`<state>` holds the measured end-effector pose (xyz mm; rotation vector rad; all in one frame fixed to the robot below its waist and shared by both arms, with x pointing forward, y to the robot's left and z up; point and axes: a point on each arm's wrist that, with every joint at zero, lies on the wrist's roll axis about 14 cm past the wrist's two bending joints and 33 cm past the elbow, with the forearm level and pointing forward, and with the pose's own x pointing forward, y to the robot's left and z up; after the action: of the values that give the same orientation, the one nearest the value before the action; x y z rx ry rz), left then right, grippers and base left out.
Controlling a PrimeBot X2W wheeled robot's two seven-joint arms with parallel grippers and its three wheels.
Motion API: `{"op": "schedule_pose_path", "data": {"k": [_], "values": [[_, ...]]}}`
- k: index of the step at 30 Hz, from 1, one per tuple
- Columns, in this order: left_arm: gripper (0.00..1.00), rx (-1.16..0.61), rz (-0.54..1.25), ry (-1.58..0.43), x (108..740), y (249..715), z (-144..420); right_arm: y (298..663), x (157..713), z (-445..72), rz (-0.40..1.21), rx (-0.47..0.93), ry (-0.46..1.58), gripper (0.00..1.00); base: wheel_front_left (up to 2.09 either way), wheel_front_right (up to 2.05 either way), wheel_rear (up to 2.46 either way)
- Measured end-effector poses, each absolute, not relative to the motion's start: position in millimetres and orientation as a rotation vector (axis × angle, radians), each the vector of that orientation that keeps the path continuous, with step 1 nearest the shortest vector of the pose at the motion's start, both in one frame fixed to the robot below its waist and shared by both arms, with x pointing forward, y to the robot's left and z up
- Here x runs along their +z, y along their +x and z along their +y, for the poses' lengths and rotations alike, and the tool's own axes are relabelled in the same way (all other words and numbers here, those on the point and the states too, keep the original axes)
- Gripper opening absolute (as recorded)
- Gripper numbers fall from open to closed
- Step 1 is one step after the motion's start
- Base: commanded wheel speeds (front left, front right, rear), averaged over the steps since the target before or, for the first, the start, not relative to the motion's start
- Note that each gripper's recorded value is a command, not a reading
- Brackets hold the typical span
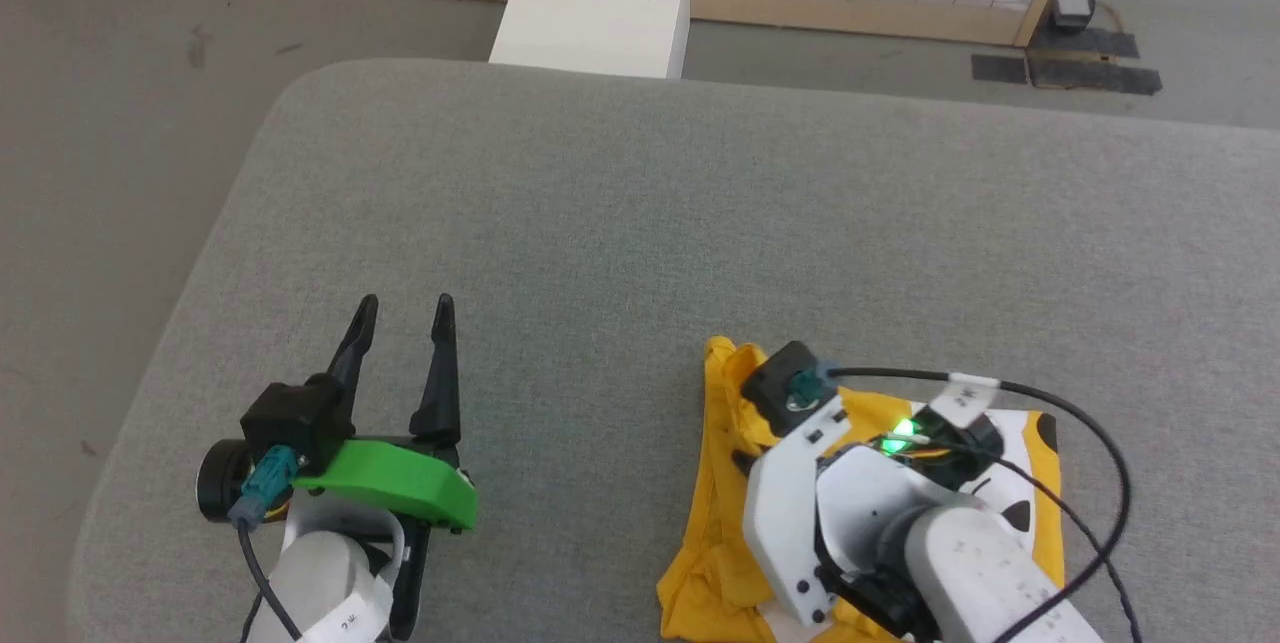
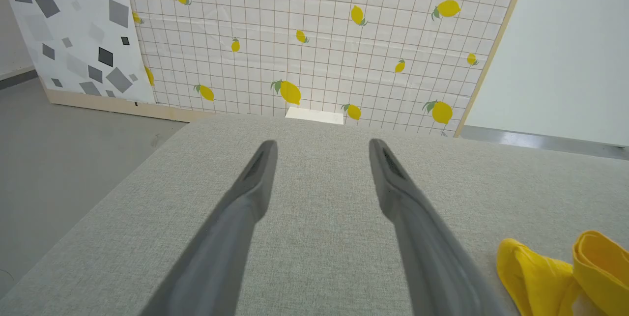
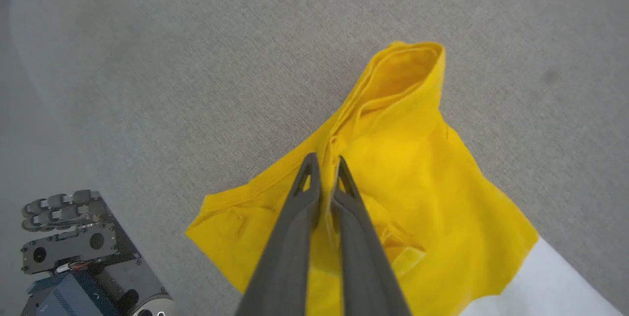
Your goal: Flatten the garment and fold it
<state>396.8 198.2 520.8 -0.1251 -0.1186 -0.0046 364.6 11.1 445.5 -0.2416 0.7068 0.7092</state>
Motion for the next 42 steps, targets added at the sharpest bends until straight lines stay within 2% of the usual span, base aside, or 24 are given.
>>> {"op": "schedule_pose_path", "data": {"k": [5, 6, 7, 8, 13, 17, 22, 27, 32, 38, 42], "values": [[1.0, -0.003, -0.098, -0.127, 513.4, 398.6, 198.5, 360.9, 415.7, 18.1, 0.802, 0.738, -0.219, 0.0, 0.0, 0.0, 0.0], [1.0, -0.005, -0.097, -0.128, 513.0, 399.1, 197.9, 360.3, 412.9, 18.1, 0.811, 0.738, -0.211, 0.27, 0.0, 0.0, 0.0], [1.0, -0.007, -0.097, -0.129, 512.8, 399.6, 197.0, 359.9, 411.0, 18.5, 0.816, 0.741, -0.202, 0.94, 0.0, 0.0, 0.0], [1.0, -0.009, -0.097, -0.13, 512.8, 400.1, 196.2, 359.0, 410.0, 19.1, 0.822, 0.744, -0.192, 1.0, 0.0, 0.0, 0.0], [1.0, -0.023, -0.111, -0.134, 518.1, 400.9, 191.1, 361.2, 430.6, 26.3, 0.75, 0.759, -0.056, 1.0, 0.0, 0.0, 0.0], [1.0, -0.038, -0.133, -0.139, 525.7, 400.6, 186.4, 380.6, 495.1, 26.9, 0.48, 0.743, 0.161, 1.0, 0.0, 0.0, 0.0], [1.0, -0.062, -0.152, -0.14, 532.6, 398.2, 178.4, 405.0, 563.3, -40.8, 0.106, 0.523, 0.313, 1.0, 0.0, 0.0, 0.0], [1.0, -0.091, -0.171, -0.141, 539.2, 399.4, 168.3, 401.2, 580.2, -122.2, -0.073, 0.278, 0.354, 1.0, 0.0, 0.0, 0.0], [1.0, -0.113, -0.187, -0.144, 545.3, 402.3, 160.8, 385.5, 537.8, -189.2, 0.002, 0.058, 0.274, 1.0, 0.0, 0.0, 0.0], [1.0, -0.118, -0.187, -0.147, 544.9, 405.3, 158.7, 369.4, 476.8, -205.5, 0.206, -0.014, 0.279, 1.0, 0.0, 0.0, 0.0], [1.0, -0.11, -0.181, -0.147, 542.4, 405.4, 161.6, 358.9, 435.4, -197.5, 0.381, -0.01, 0.361, 1.0, 0.0, 0.0, 0.0]]}}
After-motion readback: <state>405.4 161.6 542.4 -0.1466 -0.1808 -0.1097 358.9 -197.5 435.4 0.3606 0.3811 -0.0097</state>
